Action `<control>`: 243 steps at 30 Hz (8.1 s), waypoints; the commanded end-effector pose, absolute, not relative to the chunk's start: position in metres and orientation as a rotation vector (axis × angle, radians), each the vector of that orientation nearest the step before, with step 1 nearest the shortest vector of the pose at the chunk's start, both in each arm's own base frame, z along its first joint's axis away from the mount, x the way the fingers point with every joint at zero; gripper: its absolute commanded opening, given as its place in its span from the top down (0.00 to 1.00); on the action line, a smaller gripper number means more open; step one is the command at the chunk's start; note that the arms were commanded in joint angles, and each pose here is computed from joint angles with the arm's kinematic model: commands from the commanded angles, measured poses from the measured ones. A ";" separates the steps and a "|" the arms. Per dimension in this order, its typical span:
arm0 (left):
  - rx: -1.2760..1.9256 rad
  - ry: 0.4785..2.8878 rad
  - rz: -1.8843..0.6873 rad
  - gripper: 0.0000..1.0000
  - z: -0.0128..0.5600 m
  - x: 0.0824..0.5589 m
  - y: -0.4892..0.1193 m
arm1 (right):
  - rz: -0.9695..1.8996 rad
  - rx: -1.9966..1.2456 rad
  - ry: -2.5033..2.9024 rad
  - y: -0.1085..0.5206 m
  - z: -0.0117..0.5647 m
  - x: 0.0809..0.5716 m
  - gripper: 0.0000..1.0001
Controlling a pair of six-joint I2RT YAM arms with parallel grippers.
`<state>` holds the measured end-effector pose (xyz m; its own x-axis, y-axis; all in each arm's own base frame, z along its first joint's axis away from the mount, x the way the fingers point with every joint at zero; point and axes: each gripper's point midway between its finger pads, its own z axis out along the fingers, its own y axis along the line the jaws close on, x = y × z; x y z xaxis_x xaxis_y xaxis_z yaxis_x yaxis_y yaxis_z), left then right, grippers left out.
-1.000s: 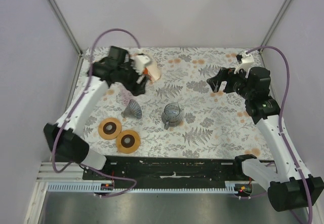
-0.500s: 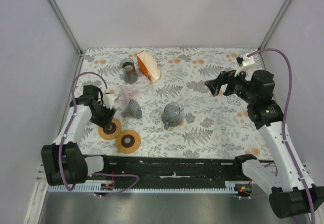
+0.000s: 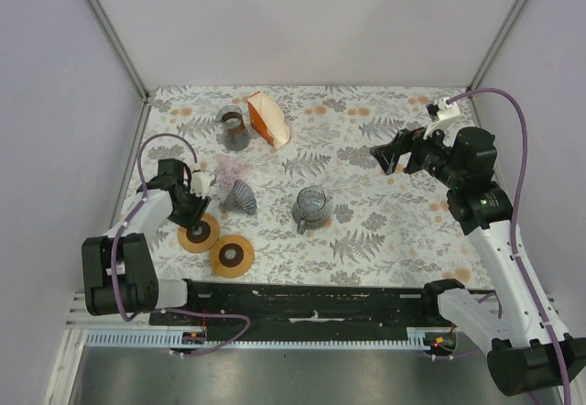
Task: Place the coffee filter in the dripper
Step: Place the coffee server at the center of the board, then pick up the dripper holder from the center of the board, then place the dripper holder onto the coffee server, then pick up the coffee dripper from the center of the board.
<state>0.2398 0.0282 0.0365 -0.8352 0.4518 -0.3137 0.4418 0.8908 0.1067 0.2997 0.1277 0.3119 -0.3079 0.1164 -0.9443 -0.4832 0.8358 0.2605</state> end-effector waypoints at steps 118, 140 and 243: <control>0.417 1.890 -1.071 0.98 0.373 0.305 -0.164 | 0.516 -1.399 0.931 0.345 0.392 0.224 0.02; 0.492 1.911 -1.220 0.98 0.358 0.284 -0.185 | 0.508 -1.099 1.492 0.390 0.361 0.362 0.23; 0.970 2.230 -0.662 0.98 0.271 0.279 -0.187 | 0.842 -0.897 1.724 0.324 0.323 0.277 0.02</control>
<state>0.3029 -0.1507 0.2121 -0.6490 0.5169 -0.5582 0.6573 0.7505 -0.0692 0.3129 0.2653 0.2478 -0.4208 -0.4196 -0.8043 -0.7090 0.7052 0.0030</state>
